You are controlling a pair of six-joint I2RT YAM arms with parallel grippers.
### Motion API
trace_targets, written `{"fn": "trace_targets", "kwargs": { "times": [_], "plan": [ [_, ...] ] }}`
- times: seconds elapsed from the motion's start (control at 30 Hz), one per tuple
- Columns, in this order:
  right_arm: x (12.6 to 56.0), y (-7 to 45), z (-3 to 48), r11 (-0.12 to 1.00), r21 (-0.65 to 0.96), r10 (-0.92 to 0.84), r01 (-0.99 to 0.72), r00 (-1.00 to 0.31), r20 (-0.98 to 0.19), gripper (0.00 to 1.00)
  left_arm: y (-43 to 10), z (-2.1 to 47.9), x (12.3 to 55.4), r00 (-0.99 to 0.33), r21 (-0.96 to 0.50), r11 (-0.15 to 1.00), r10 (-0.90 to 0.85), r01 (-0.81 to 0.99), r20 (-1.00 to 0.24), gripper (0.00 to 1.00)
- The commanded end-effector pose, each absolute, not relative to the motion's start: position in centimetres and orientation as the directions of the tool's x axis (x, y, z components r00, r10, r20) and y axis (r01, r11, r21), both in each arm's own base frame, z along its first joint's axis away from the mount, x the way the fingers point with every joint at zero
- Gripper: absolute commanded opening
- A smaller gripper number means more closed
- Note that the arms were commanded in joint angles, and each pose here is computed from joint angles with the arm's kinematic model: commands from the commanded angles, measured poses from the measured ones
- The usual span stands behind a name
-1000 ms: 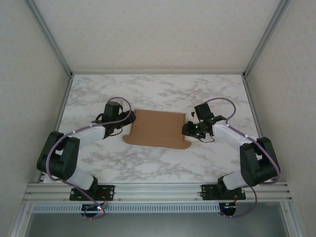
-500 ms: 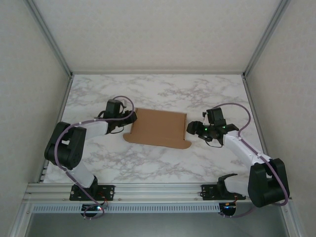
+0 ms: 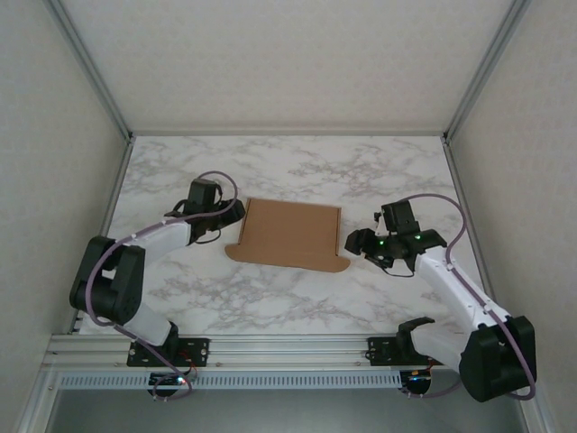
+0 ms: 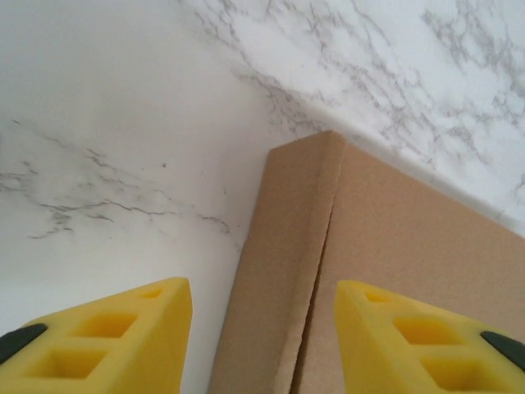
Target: Fold the paper box
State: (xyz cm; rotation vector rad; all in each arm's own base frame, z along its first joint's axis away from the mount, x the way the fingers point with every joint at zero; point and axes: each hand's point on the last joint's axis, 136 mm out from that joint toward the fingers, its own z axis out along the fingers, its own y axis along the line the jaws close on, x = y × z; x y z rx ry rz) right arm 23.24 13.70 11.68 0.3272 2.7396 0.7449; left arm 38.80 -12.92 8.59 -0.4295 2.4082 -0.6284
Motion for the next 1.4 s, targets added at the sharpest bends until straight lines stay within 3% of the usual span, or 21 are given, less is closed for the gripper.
{"fn": "trace_targets", "kwargs": {
  "times": [0.0,0.17,0.3,0.43,0.57,0.73,0.83,1.07,1.37],
  "plan": [
    [21.1,13.8,12.1,0.851,0.480,0.299,0.213,-0.948,-0.109,0.59,-12.2,9.8,38.8,-0.730,-0.525,0.826,-0.487,-0.205,-0.480,0.48],
    [21.9,14.8,13.5,0.929,0.370,0.076,-0.015,-0.971,-0.229,0.61,-13.4,8.9,38.7,-0.750,-0.506,0.840,-0.460,-0.194,-0.476,0.48],
    [23.9,17.0,15.1,0.925,0.054,-0.327,-0.375,-0.861,-0.390,0.65,-14.4,10.5,40.1,-0.725,-0.514,0.838,-0.470,-0.185,-0.504,0.47],
    [26.6,21.2,15.3,0.775,-0.048,-0.571,-0.630,-0.666,-0.480,0.64,-17.5,11.7,42.0,-0.762,-0.528,0.839,-0.425,-0.129,-0.488,0.44],
    [26.5,26.4,16.6,0.454,-0.142,-0.724,-0.880,-0.271,-0.634,0.66,-22.7,11.4,42.1,-0.845,-0.560,0.829,-0.299,0.000,-0.442,0.36],
    [27.0,29.4,16.7,0.265,-0.247,-0.729,-0.932,-0.026,-0.684,0.70,-27.2,9.8,40.6,-0.913,-0.599,0.795,-0.174,0.091,-0.369,0.23],
    [27.4,30.6,15.4,0.201,-0.305,-0.723,-0.931,0.069,-0.687,0.72,-28.3,9.1,39.9,-0.926,-0.655,0.750,-0.176,0.093,-0.333,0.21],
    [27.3,32.1,11.6,0.102,-0.383,-0.757,-0.918,0.178,-0.628,0.77,-28.0,4.9,38.7,-0.952,-0.664,0.748,-0.205,-0.001,-0.229,0.20],
    [28.6,31.6,7.8,0.065,-0.507,-0.831,-0.859,0.234,-0.504,0.78,-27.5,3.6,38.2,-0.958,-0.636,0.772,-0.190,-0.011,-0.215,0.18]
  ]
}}
